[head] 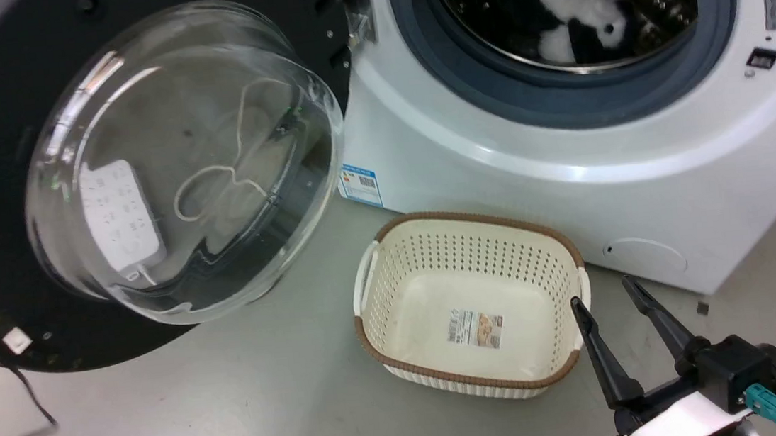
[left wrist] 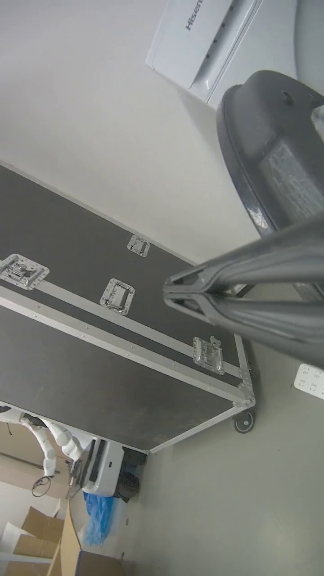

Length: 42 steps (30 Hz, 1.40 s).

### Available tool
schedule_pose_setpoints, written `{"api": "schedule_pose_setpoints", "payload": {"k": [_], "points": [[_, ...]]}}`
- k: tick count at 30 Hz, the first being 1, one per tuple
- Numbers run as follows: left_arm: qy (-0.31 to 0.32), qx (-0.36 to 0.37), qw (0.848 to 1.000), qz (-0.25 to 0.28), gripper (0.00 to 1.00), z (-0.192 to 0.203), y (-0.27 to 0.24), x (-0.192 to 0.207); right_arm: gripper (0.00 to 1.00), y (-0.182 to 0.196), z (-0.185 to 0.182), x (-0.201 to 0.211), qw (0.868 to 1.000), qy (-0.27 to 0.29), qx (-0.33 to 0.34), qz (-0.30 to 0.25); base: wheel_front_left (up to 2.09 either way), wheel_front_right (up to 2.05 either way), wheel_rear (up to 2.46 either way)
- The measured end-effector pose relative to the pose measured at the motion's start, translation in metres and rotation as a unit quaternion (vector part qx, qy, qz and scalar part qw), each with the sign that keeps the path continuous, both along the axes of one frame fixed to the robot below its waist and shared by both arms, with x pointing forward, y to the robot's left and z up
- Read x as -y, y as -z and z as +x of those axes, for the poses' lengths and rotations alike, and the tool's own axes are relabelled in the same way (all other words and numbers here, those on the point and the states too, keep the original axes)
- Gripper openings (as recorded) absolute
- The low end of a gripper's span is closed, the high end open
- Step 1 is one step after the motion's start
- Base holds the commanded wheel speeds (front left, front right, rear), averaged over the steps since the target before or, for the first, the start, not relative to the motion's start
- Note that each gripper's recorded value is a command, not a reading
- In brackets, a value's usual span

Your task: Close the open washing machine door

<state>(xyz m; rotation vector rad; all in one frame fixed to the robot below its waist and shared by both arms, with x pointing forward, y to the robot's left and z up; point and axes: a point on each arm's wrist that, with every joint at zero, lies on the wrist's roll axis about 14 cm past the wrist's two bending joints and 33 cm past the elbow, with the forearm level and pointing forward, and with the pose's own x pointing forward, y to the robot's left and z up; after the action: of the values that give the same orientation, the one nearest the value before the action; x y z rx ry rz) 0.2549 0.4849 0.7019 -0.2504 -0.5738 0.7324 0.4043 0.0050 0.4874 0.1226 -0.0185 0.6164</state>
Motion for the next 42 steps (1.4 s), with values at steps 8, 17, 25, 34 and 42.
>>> {"api": "schedule_pose_setpoints", "payload": {"k": [8, 17, 25, 34, 42], "points": [[0.069, -0.040, 0.969, -0.234, 0.00, 0.037, 0.058, -0.036, 1.00, 0.011, 0.008, 0.012, 1.000, 0.012, -0.010, -0.001, 0.00, 0.00, 0.00], [0.196, -0.105, 0.910, -0.351, 0.00, 0.061, 0.102, -0.006, 1.00, 0.009, 0.012, 0.022, 1.000, 0.029, -0.007, -0.001, 0.00, 0.00, 0.00], [0.374, -0.129, 0.811, -0.430, 0.00, 0.066, 0.139, 0.083, 1.00, -0.001, 0.010, 0.031, 0.999, 0.045, 0.004, -0.001, 0.00, 0.00, 0.00], [0.496, -0.118, 0.734, -0.449, 0.00, 0.052, 0.138, 0.165, 1.00, -0.021, 0.000, 0.035, 0.998, 0.058, 0.025, 0.006, 0.00, 0.00, 0.00], [0.578, -0.134, 0.662, -0.457, 0.00, 0.058, 0.145, 0.248, 1.00, -0.032, -0.004, 0.068, 0.993, 0.106, 0.042, 0.000, 0.00, 0.00, 0.00]]}}
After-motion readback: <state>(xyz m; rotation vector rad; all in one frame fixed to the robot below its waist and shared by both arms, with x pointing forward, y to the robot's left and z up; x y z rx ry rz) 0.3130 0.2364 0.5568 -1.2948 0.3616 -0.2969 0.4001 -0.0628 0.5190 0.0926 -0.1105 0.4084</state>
